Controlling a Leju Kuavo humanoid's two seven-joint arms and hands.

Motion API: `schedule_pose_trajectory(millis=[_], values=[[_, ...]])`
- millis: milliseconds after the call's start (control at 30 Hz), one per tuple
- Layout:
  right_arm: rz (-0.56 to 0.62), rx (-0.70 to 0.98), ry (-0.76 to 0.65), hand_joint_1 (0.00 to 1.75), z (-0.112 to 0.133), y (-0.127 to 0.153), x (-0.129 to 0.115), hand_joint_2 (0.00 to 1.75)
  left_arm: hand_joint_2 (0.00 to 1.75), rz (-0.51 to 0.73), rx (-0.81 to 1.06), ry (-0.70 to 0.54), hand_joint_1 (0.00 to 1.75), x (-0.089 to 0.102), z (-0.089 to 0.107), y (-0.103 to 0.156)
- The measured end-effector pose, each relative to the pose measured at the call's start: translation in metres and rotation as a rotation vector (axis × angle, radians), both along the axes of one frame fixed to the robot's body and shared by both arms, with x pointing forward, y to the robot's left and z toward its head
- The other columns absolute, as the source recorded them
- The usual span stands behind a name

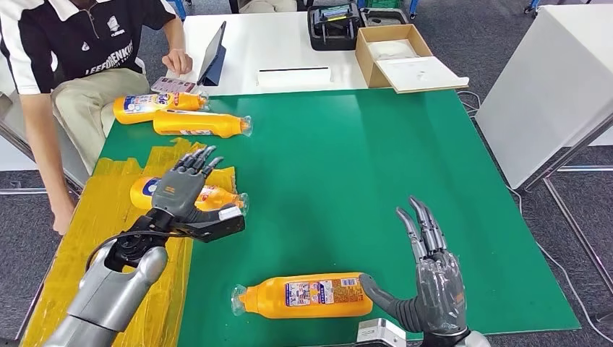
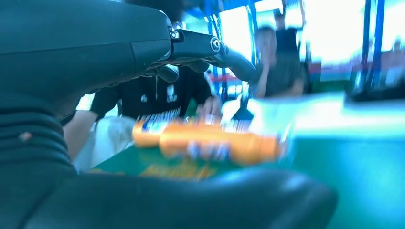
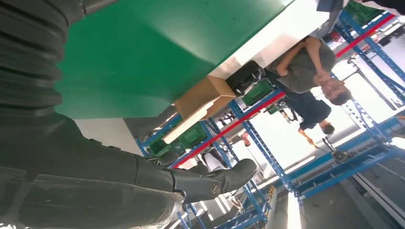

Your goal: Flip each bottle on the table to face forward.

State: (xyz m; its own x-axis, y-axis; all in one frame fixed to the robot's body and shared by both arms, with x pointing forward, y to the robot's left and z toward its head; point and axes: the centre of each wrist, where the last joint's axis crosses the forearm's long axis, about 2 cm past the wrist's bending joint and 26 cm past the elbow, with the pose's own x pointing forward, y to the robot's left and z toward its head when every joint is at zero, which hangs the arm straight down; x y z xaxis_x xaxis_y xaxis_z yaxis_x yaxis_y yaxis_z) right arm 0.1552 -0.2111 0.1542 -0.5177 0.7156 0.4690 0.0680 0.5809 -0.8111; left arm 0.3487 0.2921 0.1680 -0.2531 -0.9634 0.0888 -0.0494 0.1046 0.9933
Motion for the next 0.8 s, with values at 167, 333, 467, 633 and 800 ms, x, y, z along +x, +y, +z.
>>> schedule_pose_trajectory(millis=[167, 333, 467, 633, 800], values=[[-0.026, -0.008, 0.009, 0.00, 0.001, 0.000, -0.004, 1.75, 1.75, -0.136, -0.322, -0.141, 0.00, -0.019, 0.033, -0.008], [-0.033, -0.013, 0.022, 0.00, 0.001, -0.002, -0.006, 1.75, 1.75, -0.174, -0.557, -0.269, 0.00, -0.038, 0.044, -0.012], [-0.066, -0.108, 0.047, 0.00, -0.001, -0.001, -0.004, 1.75, 1.75, -0.173, -0.647, -0.311, 0.00, -0.048, 0.044, -0.018], [-0.141, -0.373, 0.144, 0.00, -0.014, 0.003, 0.001, 1.75, 1.75, -0.186, -0.733, -0.304, 0.00, -0.055, 0.039, -0.030], [-0.130, -0.435, 0.185, 0.00, -0.025, 0.006, 0.005, 1.75, 1.75, -0.194, -0.773, -0.295, 0.00, -0.056, 0.036, -0.039]])
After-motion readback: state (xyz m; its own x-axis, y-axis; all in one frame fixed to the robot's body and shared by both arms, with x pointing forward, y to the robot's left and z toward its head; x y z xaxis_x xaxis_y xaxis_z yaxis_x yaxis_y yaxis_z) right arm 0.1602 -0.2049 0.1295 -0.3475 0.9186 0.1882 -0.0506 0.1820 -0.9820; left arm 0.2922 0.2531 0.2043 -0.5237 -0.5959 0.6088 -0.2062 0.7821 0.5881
